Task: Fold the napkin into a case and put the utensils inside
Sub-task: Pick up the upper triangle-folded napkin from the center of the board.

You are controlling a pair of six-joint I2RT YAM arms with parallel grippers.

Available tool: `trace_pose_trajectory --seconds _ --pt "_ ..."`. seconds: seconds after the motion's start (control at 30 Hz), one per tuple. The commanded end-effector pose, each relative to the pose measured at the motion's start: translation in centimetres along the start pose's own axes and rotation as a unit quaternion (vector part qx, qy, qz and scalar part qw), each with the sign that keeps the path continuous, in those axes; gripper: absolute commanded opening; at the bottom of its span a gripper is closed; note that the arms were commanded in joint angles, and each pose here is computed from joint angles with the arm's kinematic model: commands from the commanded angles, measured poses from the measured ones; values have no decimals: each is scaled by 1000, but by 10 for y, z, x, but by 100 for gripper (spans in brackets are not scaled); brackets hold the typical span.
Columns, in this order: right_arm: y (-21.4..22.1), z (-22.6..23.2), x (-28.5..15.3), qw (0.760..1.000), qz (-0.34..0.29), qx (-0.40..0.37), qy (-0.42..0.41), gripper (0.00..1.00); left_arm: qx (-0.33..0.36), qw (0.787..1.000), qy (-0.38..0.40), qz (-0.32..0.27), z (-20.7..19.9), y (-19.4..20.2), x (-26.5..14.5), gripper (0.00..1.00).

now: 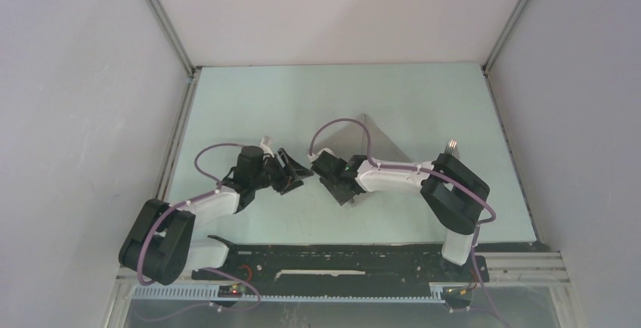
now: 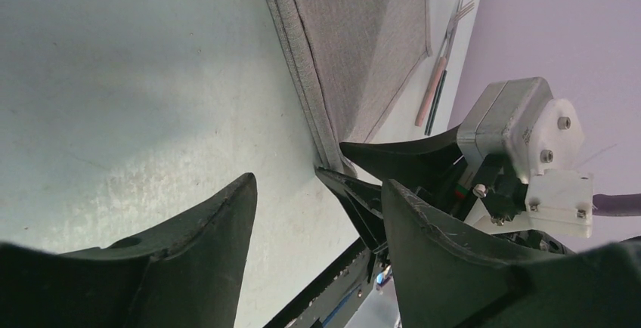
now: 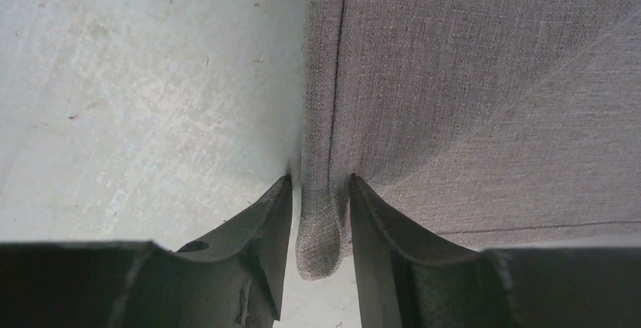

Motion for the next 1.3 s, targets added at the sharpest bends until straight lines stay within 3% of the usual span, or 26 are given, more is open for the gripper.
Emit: trace_pose_trajectory --seconds 0.0,0.17,0.27,0.37,0.57,0.83,1.03,1.27 --pt "9 -4 16 1000 25 15 9 41 13 1000 16 -2 -4 -3 -2 67" --pt "17 -10 16 999 28 22 17 23 12 1000 16 -3 -4 -4 -1 67" --pt "9 -11 12 1000 8 26 16 8 5 1000 21 1 -6 -6 3 69" --pt "0 -10 5 999 -19 29 -2 0 -10 999 35 5 -13 -9 10 74" --pt "-11 -16 -10 996 -54 54 -41 0 -57 996 74 14 -32 -21 34 76" --pt "-25 -24 -34 987 -105 79 -89 0 -102 990 94 8 -33 -30 62 63" --pt "-25 -27 -36 986 -108 86 -92 0 -82 995 58 -23 -23 -37 68 66" --pt "-27 -30 -41 983 -117 93 -105 0 -100 994 40 -21 -12 -35 81 67"
Point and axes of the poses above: each gripper's point midway between its finger pads, its own x axis out along the fingers, its own z axis along the line the jaws close on, y = z × x, the point moved 6 cm from there along -x, back along the fingers, and after that the axes turned 15 degrees about -x, right-handed, at the moved point
